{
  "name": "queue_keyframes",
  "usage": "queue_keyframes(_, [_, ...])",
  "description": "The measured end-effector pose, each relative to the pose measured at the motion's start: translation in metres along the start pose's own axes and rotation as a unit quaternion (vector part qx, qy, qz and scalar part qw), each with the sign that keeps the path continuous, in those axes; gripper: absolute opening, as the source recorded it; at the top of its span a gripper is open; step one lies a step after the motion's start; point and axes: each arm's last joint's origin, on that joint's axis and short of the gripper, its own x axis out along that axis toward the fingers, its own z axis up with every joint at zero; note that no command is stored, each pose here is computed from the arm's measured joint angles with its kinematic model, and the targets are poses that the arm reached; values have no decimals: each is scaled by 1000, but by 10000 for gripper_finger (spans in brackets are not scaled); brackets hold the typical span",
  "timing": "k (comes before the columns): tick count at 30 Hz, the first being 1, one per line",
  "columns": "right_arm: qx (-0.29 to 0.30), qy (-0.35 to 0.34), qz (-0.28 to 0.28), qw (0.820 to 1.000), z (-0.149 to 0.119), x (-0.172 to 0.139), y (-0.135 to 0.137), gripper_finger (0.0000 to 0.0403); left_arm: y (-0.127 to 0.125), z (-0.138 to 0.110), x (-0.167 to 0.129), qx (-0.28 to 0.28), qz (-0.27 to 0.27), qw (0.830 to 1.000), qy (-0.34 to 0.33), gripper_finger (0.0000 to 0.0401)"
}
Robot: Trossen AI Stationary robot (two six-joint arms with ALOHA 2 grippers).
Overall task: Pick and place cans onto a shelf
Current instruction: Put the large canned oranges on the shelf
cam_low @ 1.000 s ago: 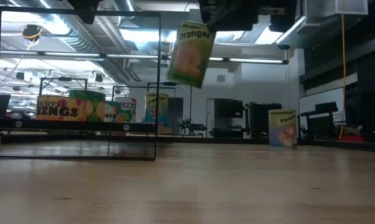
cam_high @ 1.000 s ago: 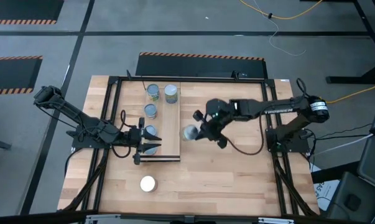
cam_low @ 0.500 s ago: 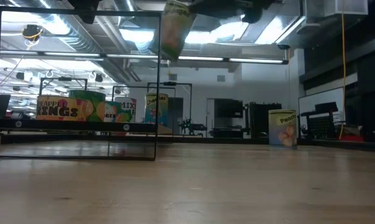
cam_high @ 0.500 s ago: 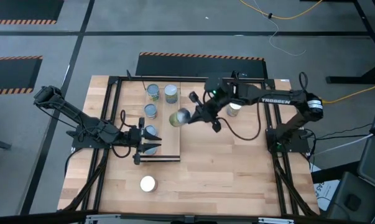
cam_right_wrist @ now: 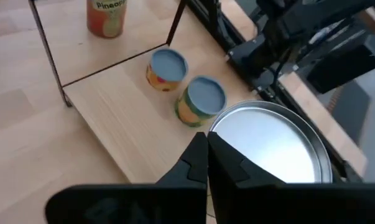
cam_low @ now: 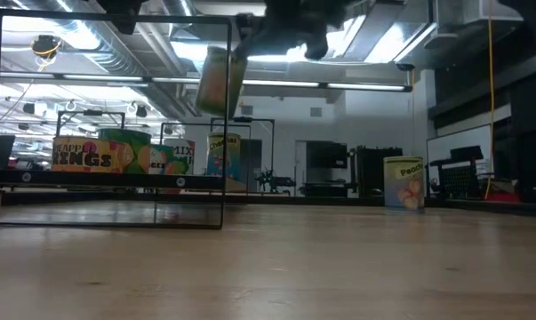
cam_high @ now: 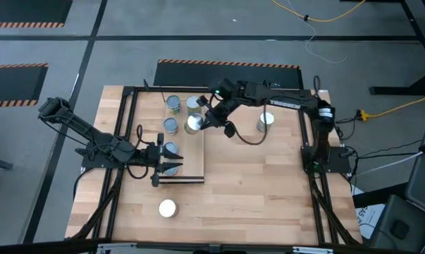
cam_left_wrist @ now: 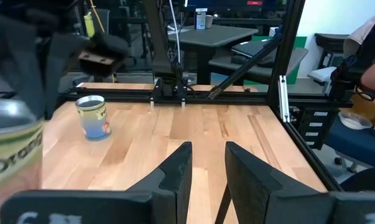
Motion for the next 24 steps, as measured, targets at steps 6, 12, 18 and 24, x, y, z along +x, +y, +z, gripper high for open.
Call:
queue_keyframes(6, [21, 0, 15, 1000, -22, 12, -14, 0, 0, 0, 0, 0, 0, 1000, 0, 89])
queue_keyframes(12, [40, -7, 28, 999, -38, 15, -17, 0, 0, 0, 0, 0, 0, 1000, 1, 89])
queue_keyframes(18, [54, -13, 39, 998, -51, 21, -17, 0, 0, 0, 0, 0, 0, 1000, 0, 89])
queue_keyframes(24, [71, -7, 58, 996, -67, 39, -15, 0, 0, 0, 0, 0, 0, 1000, 0, 89])
